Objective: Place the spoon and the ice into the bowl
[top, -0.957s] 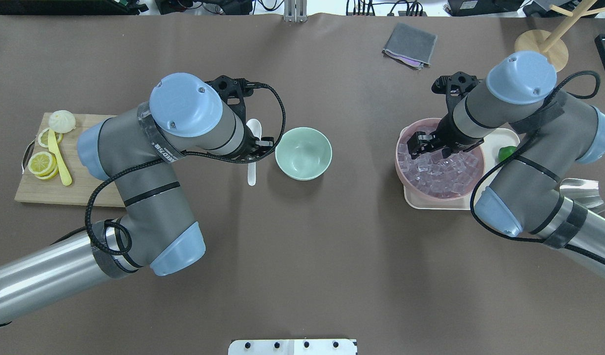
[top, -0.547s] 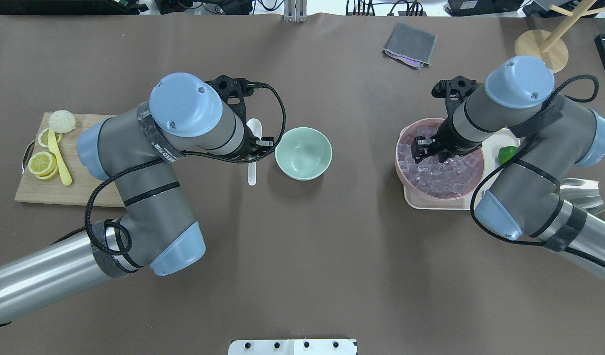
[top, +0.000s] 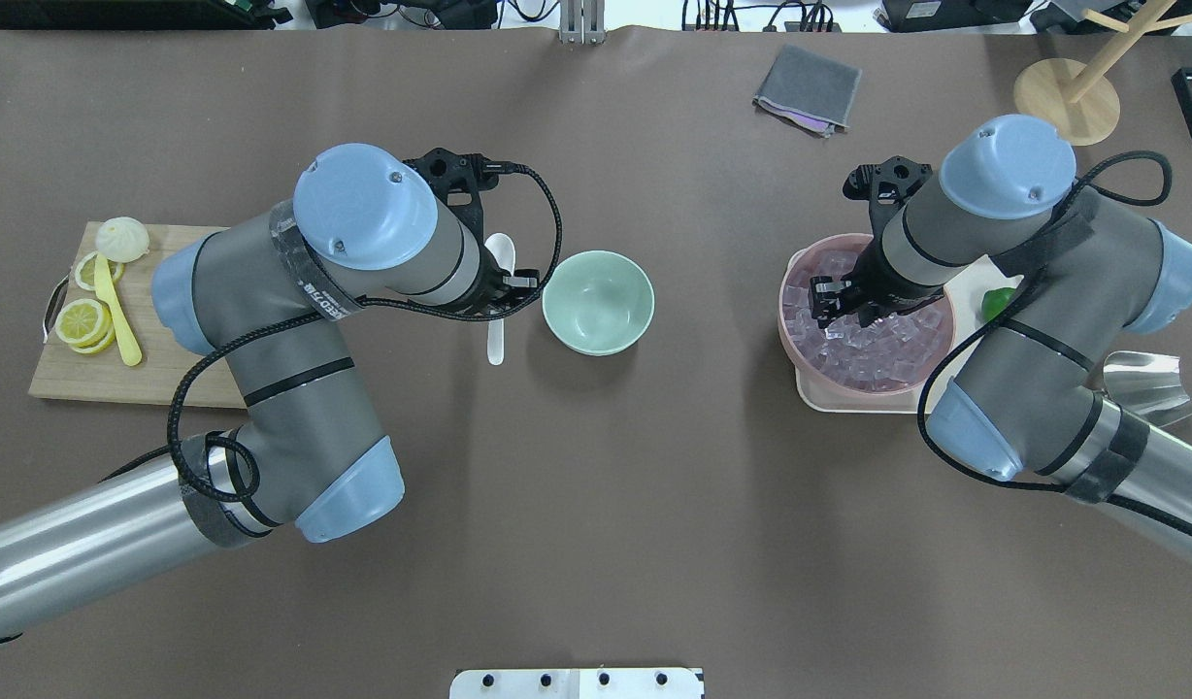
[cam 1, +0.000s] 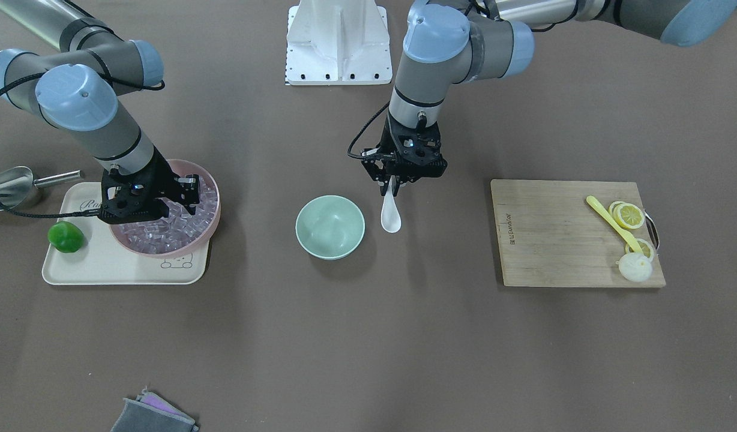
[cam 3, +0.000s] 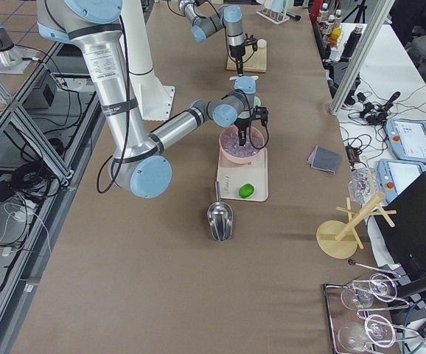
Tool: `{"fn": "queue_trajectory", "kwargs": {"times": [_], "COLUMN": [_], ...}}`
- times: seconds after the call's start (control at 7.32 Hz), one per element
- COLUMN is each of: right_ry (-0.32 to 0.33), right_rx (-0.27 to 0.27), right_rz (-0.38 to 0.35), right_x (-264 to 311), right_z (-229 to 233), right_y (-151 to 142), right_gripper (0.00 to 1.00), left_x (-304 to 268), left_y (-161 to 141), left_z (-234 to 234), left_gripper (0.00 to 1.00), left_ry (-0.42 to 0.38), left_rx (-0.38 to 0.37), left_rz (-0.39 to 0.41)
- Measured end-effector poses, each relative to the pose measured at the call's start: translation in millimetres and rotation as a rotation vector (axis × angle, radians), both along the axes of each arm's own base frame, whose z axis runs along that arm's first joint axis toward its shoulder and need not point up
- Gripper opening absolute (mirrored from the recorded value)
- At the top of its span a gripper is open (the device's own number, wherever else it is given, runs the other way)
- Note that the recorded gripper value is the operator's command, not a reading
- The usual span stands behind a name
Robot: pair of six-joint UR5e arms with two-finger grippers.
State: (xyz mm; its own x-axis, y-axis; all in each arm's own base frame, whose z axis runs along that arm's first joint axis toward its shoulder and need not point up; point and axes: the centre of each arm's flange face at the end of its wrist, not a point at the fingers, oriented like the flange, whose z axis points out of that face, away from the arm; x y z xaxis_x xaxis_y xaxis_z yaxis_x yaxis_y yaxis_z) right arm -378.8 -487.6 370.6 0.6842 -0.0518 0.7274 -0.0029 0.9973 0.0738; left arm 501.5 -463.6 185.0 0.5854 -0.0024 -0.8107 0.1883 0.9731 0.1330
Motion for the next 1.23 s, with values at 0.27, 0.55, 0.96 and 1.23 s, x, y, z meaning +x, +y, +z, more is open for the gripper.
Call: {"fn": "queue_trajectory", "kwargs": {"times": [0.27, 0.55, 0.96, 1.23], "right_ry": [0.006, 0.023, 0.034, 0.035], "right_rx": [-0.002, 0.000, 0.004, 0.006], "right_rz": [-0.004, -0.015, -0.024, -0.019], "right_x": [3.4, -5.6, -10.3, -6.4], "right_z": [-11.8, -15.4, -12.9, -12.1], "right_y": [8.3, 17.0, 18.3, 14.5], "right_gripper": [0.55, 0.55, 0.55, 0.55], "left_x": [0.1, 0.1, 0.1, 0.5], "left_y": [-0.1, -0.1, 0.0, 0.3], "left_z": [1.9, 3.6, 3.9, 3.5], "left_gripper": [0.00, 0.00, 0.00, 0.00], "left_ry": [-0.002, -0.004, -0.003, -0.003], "left_rx": [-0.001, -0.003, -0.003, -0.003], "left_rz": [0.000, 0.000, 0.000, 0.000]}}
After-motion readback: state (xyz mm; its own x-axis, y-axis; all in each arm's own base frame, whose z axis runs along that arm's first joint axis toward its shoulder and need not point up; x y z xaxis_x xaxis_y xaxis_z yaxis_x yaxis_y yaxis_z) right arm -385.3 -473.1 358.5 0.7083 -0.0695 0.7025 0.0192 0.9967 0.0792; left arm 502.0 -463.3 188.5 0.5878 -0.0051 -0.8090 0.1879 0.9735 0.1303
